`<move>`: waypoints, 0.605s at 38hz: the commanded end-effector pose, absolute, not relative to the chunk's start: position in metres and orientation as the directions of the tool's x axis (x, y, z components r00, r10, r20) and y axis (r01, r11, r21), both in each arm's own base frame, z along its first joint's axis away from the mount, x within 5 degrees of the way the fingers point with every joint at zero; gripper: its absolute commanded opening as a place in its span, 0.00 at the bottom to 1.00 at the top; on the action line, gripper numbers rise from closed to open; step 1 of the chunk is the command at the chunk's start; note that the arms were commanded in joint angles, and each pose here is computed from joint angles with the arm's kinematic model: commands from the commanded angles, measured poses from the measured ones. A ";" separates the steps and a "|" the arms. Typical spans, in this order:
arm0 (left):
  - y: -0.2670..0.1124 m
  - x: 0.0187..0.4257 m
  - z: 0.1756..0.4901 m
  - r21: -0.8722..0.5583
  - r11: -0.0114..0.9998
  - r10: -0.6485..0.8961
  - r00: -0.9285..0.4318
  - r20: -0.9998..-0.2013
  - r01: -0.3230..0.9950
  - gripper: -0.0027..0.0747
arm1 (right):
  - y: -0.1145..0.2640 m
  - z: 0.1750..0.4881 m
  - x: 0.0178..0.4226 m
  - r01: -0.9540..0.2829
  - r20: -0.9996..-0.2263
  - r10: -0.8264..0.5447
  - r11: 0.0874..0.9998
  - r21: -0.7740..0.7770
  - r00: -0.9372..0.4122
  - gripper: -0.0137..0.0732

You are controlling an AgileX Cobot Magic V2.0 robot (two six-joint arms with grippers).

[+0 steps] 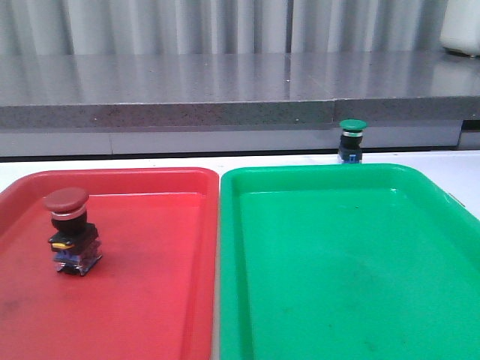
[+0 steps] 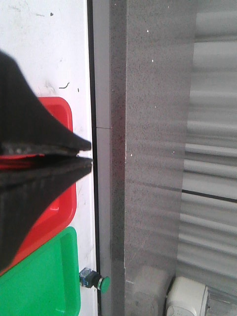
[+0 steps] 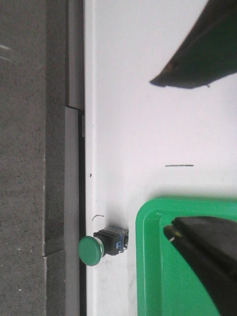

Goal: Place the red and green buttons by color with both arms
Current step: 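Lower the open right gripper over the green-capped button and close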

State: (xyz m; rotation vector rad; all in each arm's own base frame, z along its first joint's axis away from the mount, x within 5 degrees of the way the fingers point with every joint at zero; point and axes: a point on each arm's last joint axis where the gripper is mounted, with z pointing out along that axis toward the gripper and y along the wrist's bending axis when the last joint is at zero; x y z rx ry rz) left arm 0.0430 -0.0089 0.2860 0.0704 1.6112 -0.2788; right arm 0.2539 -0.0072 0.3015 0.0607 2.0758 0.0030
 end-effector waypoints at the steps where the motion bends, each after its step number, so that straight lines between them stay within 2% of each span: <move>1: -0.009 0.042 0.302 -0.150 0.961 -0.161 0.028 -0.987 0.233 0.01 | 0.005 0.313 0.290 -0.002 -0.906 0.029 0.999 0.033 -0.422 0.80; 6: -0.009 0.042 0.302 -0.150 0.961 -0.161 0.028 -0.987 0.233 0.01 | 0.053 0.305 0.343 -0.121 -0.866 0.001 0.990 0.071 -0.501 0.80; 9: -0.009 0.042 0.302 -0.150 0.961 -0.161 0.028 -0.987 0.233 0.01 | 0.072 0.300 0.374 -0.135 -0.830 0.012 0.985 0.105 -0.557 0.80; 15: -0.009 0.042 0.301 -0.150 0.961 -0.160 0.027 -0.987 0.233 0.01 | 0.084 0.281 0.430 -0.108 -0.757 0.027 0.986 0.128 -0.652 0.80; 23: -0.009 0.042 0.301 -0.150 0.961 -0.160 0.027 -0.987 0.233 0.01 | 0.083 0.251 0.471 -0.063 -0.729 0.069 0.986 0.152 -0.681 0.80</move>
